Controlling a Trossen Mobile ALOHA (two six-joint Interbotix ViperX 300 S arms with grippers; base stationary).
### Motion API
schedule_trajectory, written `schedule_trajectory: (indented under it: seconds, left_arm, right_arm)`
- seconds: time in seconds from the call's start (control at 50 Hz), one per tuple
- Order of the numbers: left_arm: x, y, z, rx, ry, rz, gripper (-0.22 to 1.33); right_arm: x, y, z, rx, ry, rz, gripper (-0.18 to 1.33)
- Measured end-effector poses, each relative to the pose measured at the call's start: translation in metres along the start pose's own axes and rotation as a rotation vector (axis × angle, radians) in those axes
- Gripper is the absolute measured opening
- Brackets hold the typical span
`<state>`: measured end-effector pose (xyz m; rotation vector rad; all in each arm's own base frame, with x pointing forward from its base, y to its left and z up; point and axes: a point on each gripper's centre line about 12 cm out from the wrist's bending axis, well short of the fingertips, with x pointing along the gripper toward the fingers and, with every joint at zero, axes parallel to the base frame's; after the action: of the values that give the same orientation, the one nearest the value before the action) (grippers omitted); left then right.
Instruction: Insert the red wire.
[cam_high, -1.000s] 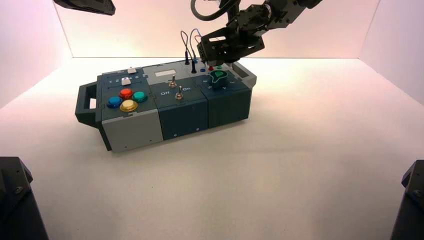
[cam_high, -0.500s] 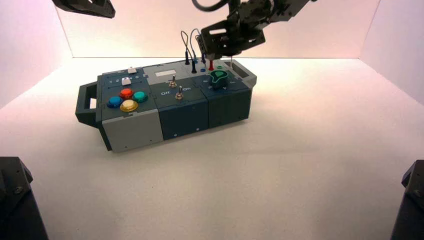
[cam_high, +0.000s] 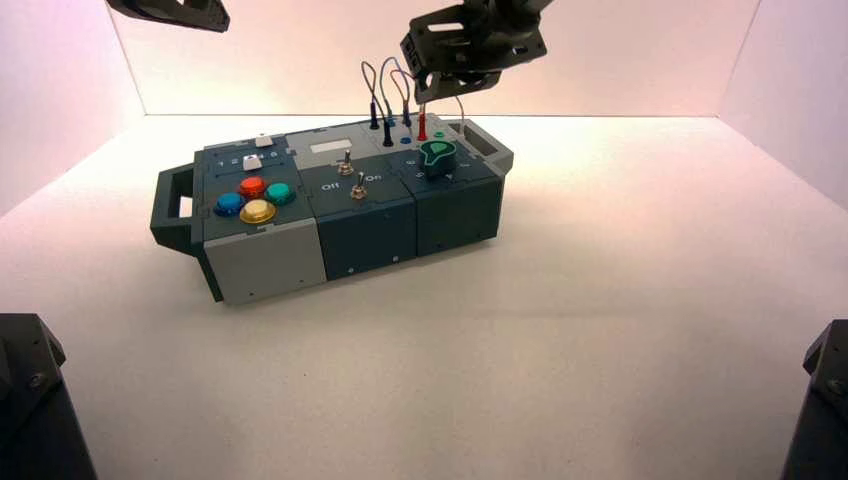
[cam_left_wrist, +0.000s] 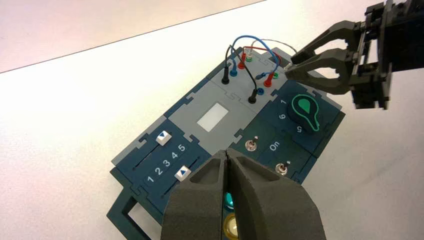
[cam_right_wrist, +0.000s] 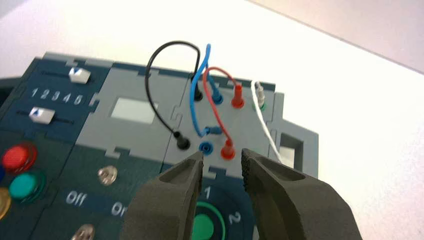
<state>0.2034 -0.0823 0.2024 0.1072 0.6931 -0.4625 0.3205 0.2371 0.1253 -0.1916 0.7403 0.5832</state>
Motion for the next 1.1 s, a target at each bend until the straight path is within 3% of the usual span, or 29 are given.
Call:
schedule_trajectory:
  seconds: [0.44,0.68,1.1]
  left_arm:
    - [0.001,0.000,-0.002,0.001,0.003,0.001,-0.16]
    - [0.001,0.000,-0.001,0.000,0.001,0.004,-0.16]
    - [0.002,0.001,-0.003,-0.001,0.009,0.003,-0.16]
  right_arm:
    - [-0.007,0.004,0.001,-0.005,0.228,0.035,0.86]
    - [-0.021,0.005,0.013,-0.006,0.255,0.047,0.86]
    - [-0.028,-0.001,0.013,0.004,0.286,0.042,0.86]
